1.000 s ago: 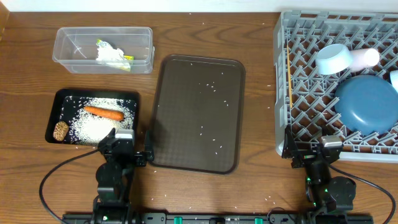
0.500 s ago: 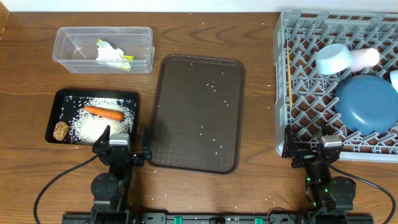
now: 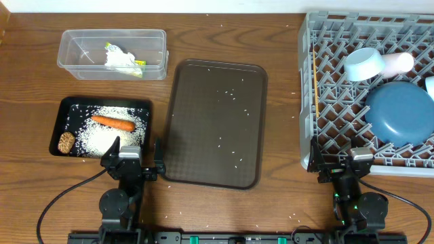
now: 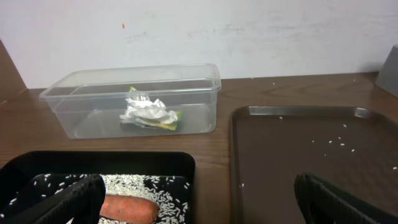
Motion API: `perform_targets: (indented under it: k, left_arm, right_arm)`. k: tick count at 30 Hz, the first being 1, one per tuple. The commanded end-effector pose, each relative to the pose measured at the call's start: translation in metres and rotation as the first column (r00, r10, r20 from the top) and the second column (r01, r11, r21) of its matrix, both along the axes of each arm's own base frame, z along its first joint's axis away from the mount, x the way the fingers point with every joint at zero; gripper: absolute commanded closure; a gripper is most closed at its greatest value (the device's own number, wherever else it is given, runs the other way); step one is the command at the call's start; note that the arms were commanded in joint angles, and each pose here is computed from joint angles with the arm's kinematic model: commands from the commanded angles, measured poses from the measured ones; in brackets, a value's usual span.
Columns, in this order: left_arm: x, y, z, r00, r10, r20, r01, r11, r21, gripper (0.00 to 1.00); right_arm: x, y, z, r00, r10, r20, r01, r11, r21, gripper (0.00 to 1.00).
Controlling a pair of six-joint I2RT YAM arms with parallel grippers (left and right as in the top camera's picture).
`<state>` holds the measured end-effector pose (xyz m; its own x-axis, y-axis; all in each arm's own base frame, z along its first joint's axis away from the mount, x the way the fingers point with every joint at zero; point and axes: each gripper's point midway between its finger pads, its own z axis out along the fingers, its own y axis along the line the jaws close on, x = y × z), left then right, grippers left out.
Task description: Sort waste into correct bins and load items into the dishwasher rack
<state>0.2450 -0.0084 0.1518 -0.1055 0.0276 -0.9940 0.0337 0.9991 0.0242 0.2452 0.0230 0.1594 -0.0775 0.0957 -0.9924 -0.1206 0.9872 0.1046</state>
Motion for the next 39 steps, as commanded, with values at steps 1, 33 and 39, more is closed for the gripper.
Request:
perform_targets:
  k: [1,33,39]
  left_arm:
    - [-0.001,0.003,-0.012,0.999,0.017,-0.034,-0.017,1.0,0.01,0.02]
    - [-0.001,-0.003,-0.014,0.999,-0.024,-0.043,0.026,0.998,0.054,0.02]
    - [-0.001,-0.003,-0.014,0.999,-0.024,-0.043,0.026,0.998,0.054,0.02]
  right_arm:
    - [0.0,-0.003,0.0,1.0,-0.014,0.002,0.014,1.0,-0.009,0.01]
    - [0.0,-0.003,0.0,1.0,-0.014,0.002,0.014,1.0,-0.009,0.01]
    - [0.0,-0.003,0.0,1.0,-0.014,0.002,0.014,1.0,-0.009,0.01]
